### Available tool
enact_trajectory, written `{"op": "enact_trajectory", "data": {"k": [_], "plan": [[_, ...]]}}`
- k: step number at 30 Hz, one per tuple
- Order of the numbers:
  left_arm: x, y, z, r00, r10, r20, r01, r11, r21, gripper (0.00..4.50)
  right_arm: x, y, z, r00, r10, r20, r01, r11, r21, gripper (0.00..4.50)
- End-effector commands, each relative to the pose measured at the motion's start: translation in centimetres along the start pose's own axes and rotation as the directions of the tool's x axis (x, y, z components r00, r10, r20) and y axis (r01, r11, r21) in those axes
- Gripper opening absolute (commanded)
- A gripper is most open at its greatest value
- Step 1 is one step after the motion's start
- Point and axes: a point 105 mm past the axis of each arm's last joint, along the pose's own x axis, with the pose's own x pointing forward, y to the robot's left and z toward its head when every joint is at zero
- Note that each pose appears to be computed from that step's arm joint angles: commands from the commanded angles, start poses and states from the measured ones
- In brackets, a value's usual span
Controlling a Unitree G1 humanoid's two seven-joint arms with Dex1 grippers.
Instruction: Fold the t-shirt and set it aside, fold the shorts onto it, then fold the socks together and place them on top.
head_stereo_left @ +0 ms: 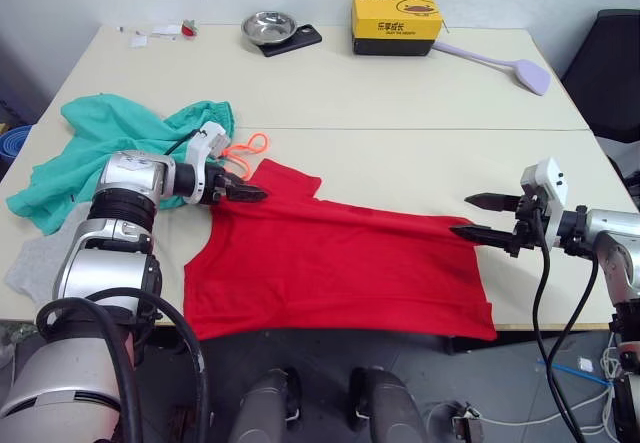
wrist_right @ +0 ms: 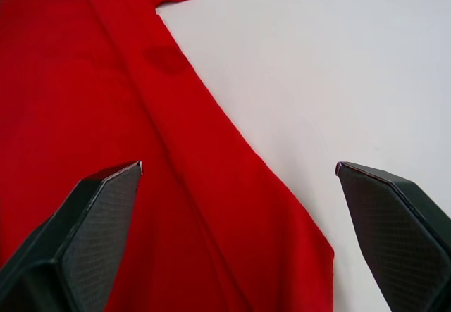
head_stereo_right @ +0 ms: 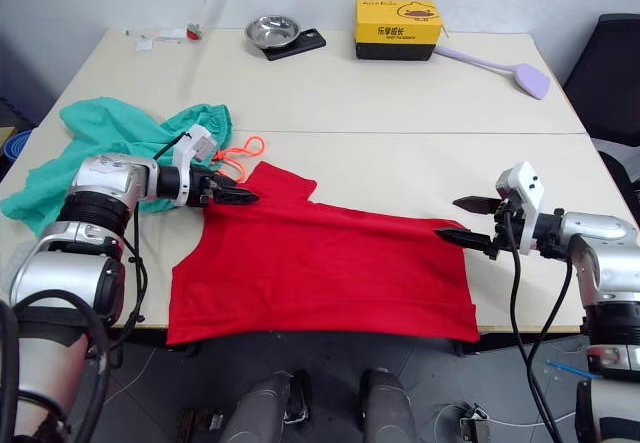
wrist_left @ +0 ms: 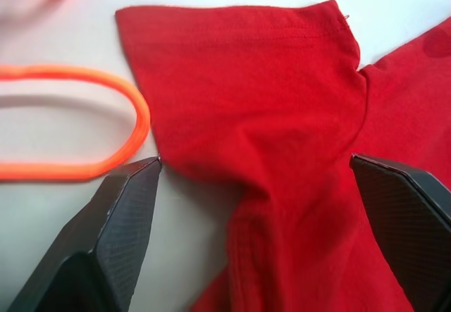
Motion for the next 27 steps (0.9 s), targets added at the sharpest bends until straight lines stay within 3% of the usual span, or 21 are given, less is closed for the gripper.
{"op": "enact_trajectory", "data": {"k": [1,4,17,20,27], "plan": [[-0.4,-0.1,0.5,1.000,0.000,0.017,0.001,0.997,-0.071,4.50,-0.7,0.2,0.9,0.999,-0.014,0.042,0.015,1.000,-0.016,4.48],[1.0,-1.4,1.5,0.995,-0.059,0.076,0.067,0.992,-0.109,4.50,-0.5,0.4,0.6,0.999,-0.016,0.046,0.017,1.000,-0.009,4.48],[4.7,-2.7,3.4,0.981,-0.040,0.189,0.066,0.988,-0.137,4.50,-1.0,0.8,0.6,0.998,-0.032,0.058,0.032,0.999,0.002,4.48],[5.1,-2.9,3.6,0.973,-0.053,0.224,0.085,0.987,-0.138,3.89,-1.2,0.9,0.6,0.997,-0.041,0.069,0.041,0.999,0.003,4.50],[4.4,-2.4,3.7,0.946,-0.068,0.316,0.121,0.981,-0.150,1.69,-1.6,1.4,0.3,0.994,-0.061,0.092,0.062,0.998,-0.009,4.50]]}}
